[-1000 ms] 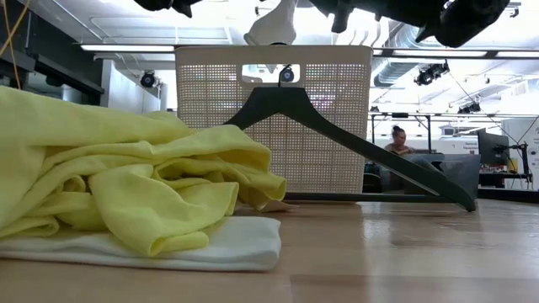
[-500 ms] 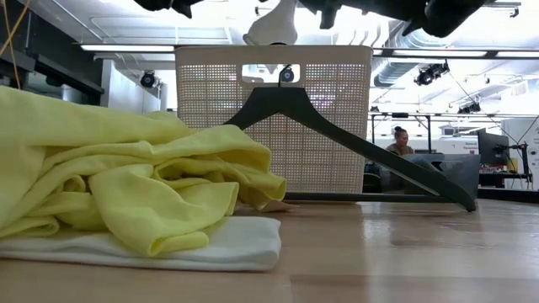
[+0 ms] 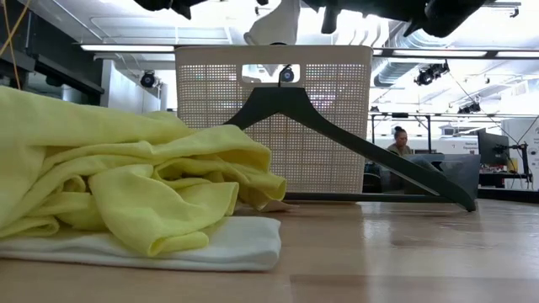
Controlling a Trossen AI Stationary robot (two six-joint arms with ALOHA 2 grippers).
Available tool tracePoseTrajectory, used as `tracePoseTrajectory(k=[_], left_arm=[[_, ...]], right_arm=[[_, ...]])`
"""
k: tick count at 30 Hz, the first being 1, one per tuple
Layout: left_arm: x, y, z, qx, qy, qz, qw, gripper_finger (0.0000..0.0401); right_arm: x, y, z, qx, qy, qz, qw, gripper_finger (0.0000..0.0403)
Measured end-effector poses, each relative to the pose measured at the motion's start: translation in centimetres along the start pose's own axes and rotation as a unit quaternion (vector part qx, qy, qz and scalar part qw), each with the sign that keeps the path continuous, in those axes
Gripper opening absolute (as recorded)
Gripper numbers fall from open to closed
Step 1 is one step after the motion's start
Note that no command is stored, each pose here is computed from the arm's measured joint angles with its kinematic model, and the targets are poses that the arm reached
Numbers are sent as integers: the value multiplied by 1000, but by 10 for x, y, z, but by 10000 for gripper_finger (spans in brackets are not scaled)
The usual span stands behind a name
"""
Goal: Pick & Place Cloths
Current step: Put the white sock into the black bin
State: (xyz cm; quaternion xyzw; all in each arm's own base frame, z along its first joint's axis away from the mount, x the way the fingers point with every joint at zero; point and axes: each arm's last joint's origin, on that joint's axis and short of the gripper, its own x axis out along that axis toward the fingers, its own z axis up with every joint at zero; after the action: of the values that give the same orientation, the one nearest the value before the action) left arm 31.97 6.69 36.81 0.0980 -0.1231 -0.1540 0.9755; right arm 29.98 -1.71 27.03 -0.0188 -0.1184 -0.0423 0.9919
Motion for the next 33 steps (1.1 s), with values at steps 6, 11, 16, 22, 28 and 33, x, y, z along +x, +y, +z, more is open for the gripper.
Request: tracePoseTrajectory(k=[6,11,16,22,28,33], left_arm=[[0,1,-1,-9,7,11,1000,38],[-2,1,2,1,6,29,1000,111],[-8,-2,15,9,-5,32,999,193],[-20,-8,35,24,-6,35,999,250],[-38,-15,52,38,30,73,996,259],[-54,-22,61,32,71,108,991,259]], right_arm=[[0,0,-1,16,5,0,1000,9],[0,0,-1,17,7,0,1000,8],[-3,-1,4,16,17,-22,999,7],[-11,-2,18,16,16,-27,999,6],[-23,-6,37,10,21,-70,997,5],[-37,-9,54,-1,21,-106,994,5]])
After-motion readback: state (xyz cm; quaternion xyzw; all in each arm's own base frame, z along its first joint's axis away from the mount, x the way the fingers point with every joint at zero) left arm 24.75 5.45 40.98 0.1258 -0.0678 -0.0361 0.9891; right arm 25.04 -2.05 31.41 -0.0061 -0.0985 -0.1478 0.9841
